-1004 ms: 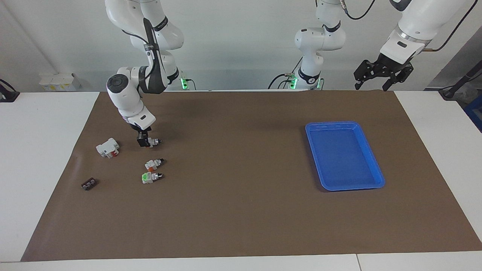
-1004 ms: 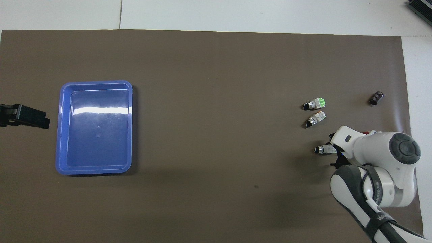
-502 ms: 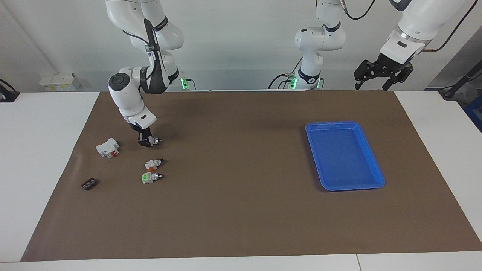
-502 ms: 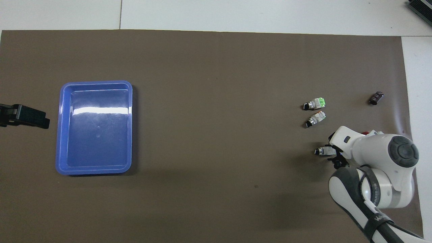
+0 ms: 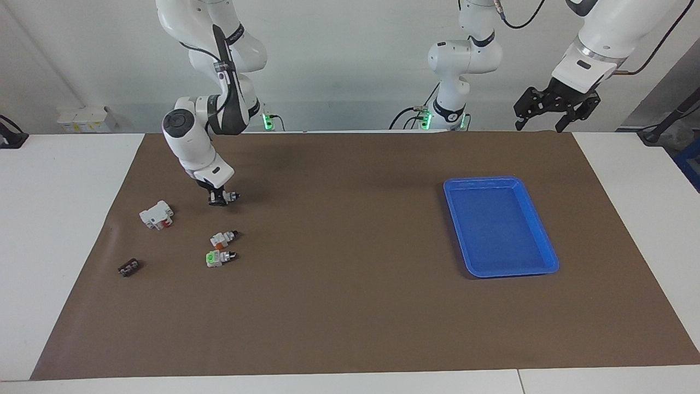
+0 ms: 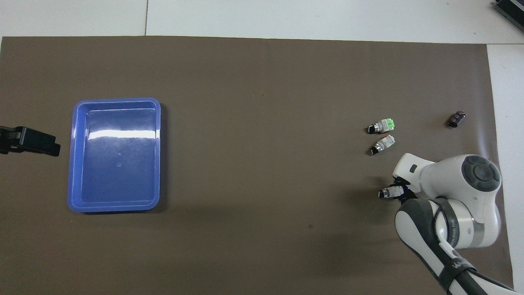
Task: Turn and place switch with both arms
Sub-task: 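Lift the switch with the right gripper while the left gripper approaches, then grasp the switch end with the left gripper beside the right gripper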
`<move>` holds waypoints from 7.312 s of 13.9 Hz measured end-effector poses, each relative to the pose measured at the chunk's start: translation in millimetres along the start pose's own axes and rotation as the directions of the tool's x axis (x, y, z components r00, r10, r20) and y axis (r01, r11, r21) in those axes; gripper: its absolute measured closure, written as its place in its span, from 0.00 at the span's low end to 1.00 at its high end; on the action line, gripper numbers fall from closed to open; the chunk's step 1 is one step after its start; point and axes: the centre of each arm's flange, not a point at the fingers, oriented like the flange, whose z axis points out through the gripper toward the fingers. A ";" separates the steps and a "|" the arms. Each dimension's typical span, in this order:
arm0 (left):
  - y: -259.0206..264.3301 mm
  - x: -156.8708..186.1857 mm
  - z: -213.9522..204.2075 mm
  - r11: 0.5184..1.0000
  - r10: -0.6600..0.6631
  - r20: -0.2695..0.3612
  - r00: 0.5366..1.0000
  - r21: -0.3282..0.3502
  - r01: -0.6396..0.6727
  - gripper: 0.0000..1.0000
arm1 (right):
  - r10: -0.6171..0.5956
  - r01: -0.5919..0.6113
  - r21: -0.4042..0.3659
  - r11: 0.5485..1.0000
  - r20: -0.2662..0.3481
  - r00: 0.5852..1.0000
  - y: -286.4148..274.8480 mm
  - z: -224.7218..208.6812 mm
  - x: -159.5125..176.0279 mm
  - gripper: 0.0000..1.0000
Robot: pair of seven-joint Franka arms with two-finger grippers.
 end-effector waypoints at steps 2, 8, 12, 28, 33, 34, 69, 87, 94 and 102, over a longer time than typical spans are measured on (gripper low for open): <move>0.4 -1.2 0.9 1.000 0.001 0.011 1.000 0.000 -0.001 0.00 | -0.032 0.033 0.010 0.999 -0.103 0.994 9.0 -20.4 3.3 0.67; 13.5 -2.7 1.4 1.000 0.027 0.021 0.999 -0.003 -0.027 0.00 | -0.076 0.082 0.005 0.997 -0.308 0.948 26.3 -104.3 70.3 0.67; 42.7 -4.7 -1.8 0.991 0.079 0.009 0.997 -0.107 -0.078 0.04 | -0.001 0.006 0.012 1.000 -0.437 0.900 19.9 -147.9 136.5 0.67; 166.4 -48.1 49.7 0.680 0.306 -0.281 0.910 -0.604 -0.415 0.51 | 0.149 -0.194 -0.007 0.981 -0.615 0.774 1.0 -231.4 335.3 0.67; 182.8 -69.1 69.5 0.626 0.349 -0.303 0.887 -0.630 -0.461 0.56 | 0.149 -0.214 -0.029 0.976 -0.624 0.767 3.4 -233.7 336.8 0.67; 184.3 -71.9 71.1 0.615 0.354 -0.311 0.882 -0.634 -0.470 0.62 | 0.149 -0.213 -0.028 0.977 -0.624 0.767 3.2 -233.1 337.6 0.67; 202.3 -83.0 90.8 0.637 0.314 -0.432 0.846 -0.565 -0.525 0.87 | 0.149 -0.216 -0.033 0.976 -0.626 0.765 3.3 -230.1 345.7 0.67; 204.1 -94.9 83.1 0.752 -0.128 0.023 0.991 -0.650 0.112 0.89 | 0.131 -0.182 -0.020 0.983 -0.619 0.774 -7.3 -231.9 354.5 0.67; 207.7 -98.0 81.6 0.645 -0.436 0.278 0.856 -0.566 0.513 0.89 | 0.132 -0.179 -0.015 0.984 -0.618 0.775 -8.6 -233.7 352.2 0.67; 214.9 -99.9 73.7 0.404 -0.677 0.477 0.560 -0.396 0.825 0.89 | 0.134 -0.188 -0.022 0.982 -0.622 0.771 -10.2 -241.4 345.2 0.67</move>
